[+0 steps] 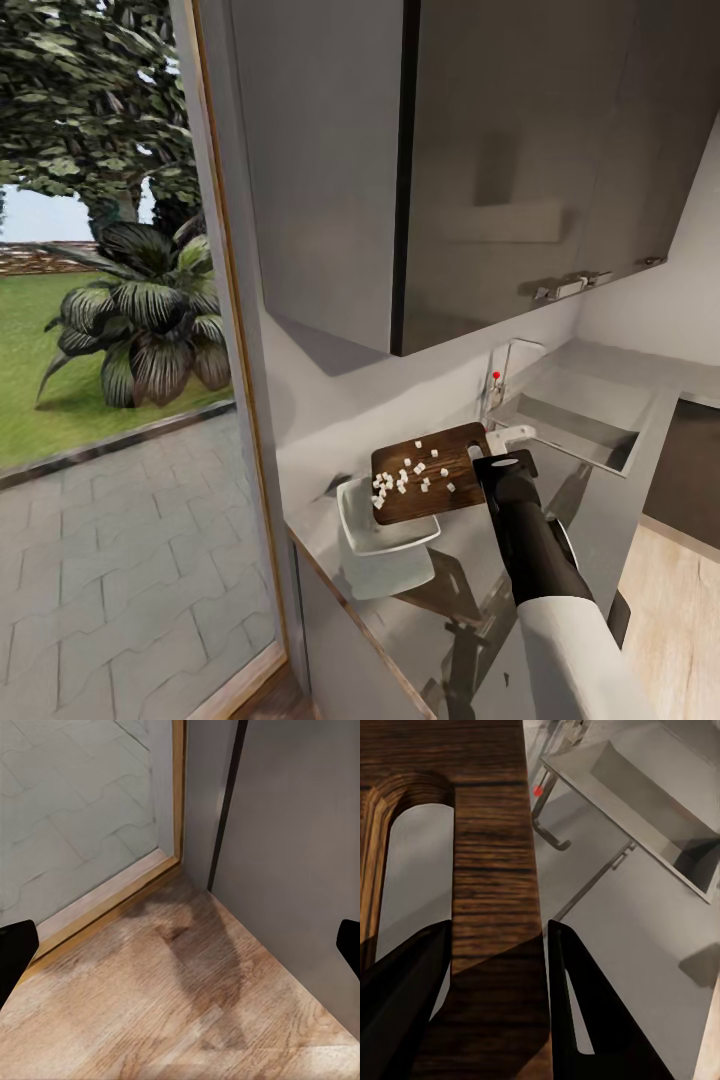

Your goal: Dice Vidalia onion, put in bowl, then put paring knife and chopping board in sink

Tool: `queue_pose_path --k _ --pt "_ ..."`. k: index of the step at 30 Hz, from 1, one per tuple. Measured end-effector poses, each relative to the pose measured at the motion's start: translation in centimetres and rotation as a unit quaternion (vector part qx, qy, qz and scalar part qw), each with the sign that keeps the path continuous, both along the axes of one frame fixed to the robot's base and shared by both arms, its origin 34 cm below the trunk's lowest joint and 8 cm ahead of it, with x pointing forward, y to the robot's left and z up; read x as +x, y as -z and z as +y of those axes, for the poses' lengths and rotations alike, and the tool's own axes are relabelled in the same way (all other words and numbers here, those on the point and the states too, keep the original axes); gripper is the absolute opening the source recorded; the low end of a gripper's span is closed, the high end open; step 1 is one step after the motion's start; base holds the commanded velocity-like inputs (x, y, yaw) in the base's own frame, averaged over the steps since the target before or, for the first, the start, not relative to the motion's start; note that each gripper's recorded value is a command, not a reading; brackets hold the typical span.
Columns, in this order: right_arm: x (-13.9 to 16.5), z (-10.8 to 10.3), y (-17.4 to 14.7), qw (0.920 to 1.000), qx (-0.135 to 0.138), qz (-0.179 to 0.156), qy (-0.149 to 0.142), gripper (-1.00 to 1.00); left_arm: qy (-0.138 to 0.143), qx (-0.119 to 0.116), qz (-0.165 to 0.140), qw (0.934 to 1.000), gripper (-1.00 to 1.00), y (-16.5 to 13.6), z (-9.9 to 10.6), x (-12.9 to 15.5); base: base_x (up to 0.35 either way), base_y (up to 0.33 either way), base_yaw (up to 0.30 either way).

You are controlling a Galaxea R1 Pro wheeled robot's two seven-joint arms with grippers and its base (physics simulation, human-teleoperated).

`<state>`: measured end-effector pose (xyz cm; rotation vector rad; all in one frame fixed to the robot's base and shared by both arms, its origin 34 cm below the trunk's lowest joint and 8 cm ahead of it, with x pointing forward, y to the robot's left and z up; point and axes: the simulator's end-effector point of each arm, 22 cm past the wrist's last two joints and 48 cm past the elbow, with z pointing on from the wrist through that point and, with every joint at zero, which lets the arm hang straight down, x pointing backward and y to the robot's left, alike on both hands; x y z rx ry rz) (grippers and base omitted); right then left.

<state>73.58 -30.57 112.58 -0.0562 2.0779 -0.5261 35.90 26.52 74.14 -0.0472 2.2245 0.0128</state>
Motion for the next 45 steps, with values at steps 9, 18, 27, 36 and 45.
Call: queue_pose_path --k 9,18,27,36,45 --pt "-0.02 -0.02 0.44 1.0 -0.001 0.005 0.0 -1.0 0.0 0.0 0.0 1.0 1.0 0.0 0.0 0.0 0.0 0.0 0.0" --pt "0.22 -0.35 0.61 0.9999 -0.015 -0.003 0.005 -1.0 0.0 0.0 0.0 1.0 1.0 0.0 0.01 0.0 0.0 0.0 0.0" --pt "0.26 -0.35 0.6 0.9999 -0.015 -0.004 0.004 -1.0 0.0 0.0 0.0 1.0 1.0 0.0 0.01 0.0 0.0 0.0 0.0" --pt "0.24 -0.41 0.56 0.9998 -0.017 -0.004 0.006 -1.0 0.0 0.0 0.0 1.0 1.0 0.0 0.02 0.0 0.0 0.0 0.0" --pt "0.25 -0.37 0.54 0.9998 -0.018 -0.005 0.006 -1.0 0.0 0.0 0.0 1.0 1.0 0.0 0.01 0.0 0.0 0.0 0.0"
